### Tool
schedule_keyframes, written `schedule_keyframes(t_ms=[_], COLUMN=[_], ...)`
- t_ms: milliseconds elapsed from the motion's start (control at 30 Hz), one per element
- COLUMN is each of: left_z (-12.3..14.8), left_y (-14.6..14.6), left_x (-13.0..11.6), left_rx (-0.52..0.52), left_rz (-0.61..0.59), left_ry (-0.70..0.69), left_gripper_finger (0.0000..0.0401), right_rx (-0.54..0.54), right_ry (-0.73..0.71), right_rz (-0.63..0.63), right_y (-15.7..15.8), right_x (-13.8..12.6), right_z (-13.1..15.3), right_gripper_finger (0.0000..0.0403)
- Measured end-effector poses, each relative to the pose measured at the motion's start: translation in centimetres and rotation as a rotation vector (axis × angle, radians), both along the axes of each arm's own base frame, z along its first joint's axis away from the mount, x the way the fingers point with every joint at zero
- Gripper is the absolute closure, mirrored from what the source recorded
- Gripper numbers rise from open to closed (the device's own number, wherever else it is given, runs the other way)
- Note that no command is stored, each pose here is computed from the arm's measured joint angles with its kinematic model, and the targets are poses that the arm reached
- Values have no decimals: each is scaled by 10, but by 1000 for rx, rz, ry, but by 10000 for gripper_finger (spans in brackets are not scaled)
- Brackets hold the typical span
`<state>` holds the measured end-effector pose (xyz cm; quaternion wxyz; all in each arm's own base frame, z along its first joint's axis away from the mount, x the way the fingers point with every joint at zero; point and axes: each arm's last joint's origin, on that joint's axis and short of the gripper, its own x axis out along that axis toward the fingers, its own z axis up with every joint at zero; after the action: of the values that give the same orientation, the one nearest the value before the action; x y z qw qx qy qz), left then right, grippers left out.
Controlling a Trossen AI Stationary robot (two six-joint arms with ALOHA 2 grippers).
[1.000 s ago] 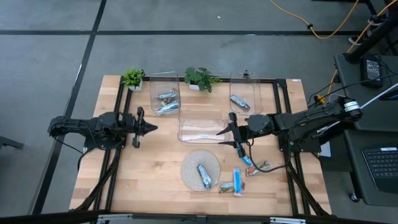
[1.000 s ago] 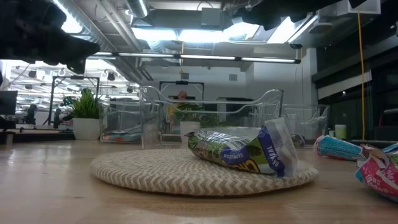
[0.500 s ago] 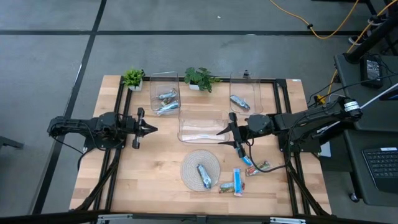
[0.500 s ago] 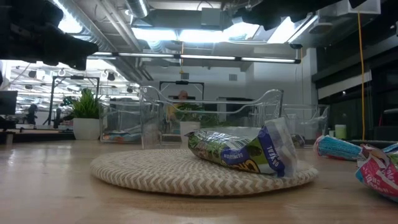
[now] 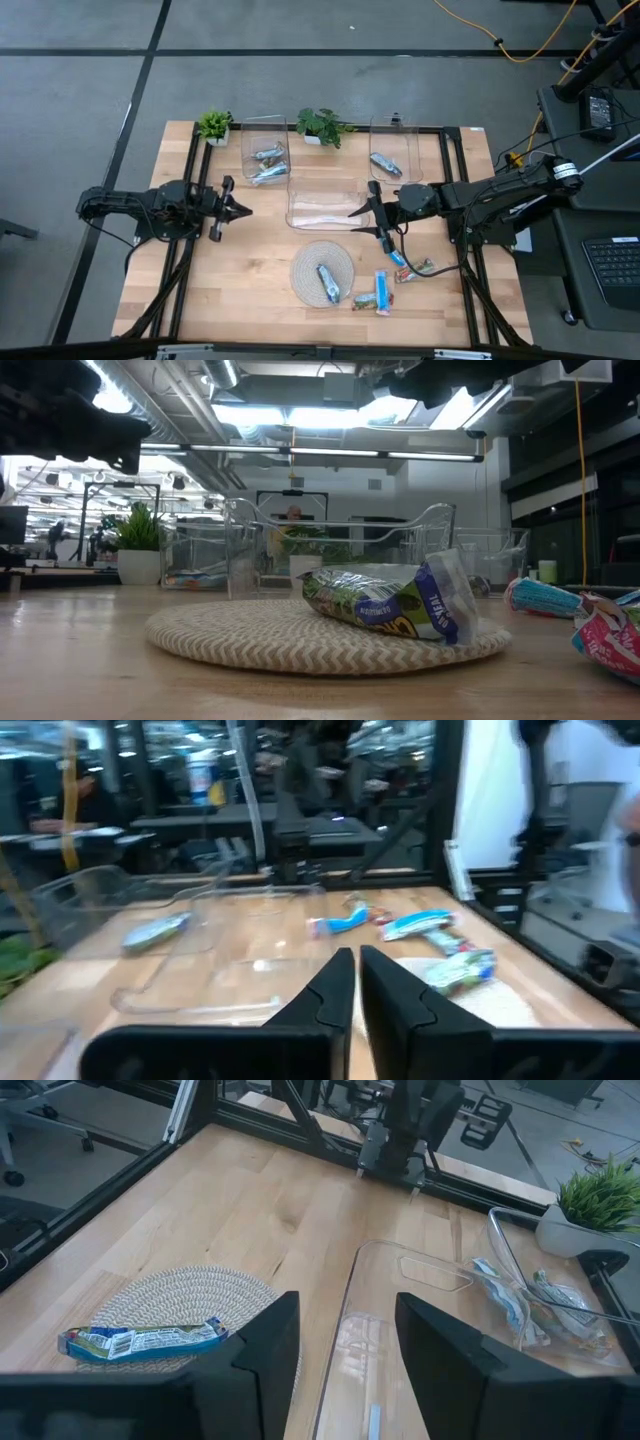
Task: Pick and place Granola Bars by type
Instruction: Put the red granola bar into the bottom transparent bin
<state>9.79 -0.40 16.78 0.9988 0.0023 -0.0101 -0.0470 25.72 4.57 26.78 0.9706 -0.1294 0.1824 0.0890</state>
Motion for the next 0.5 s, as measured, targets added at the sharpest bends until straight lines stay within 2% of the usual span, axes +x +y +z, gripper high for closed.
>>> schedule_keyframes(t_ms=[500], left_z=[0], left_y=[0], left_x=[0], left_rx=[-17], left_rz=[1], left_ry=[1], left_gripper_finger=[390], right_rx=[0], right_ry=[0], right_rz=[0], right_y=[0], right_x=[0], right_z=[0], right_gripper_finger=[234])
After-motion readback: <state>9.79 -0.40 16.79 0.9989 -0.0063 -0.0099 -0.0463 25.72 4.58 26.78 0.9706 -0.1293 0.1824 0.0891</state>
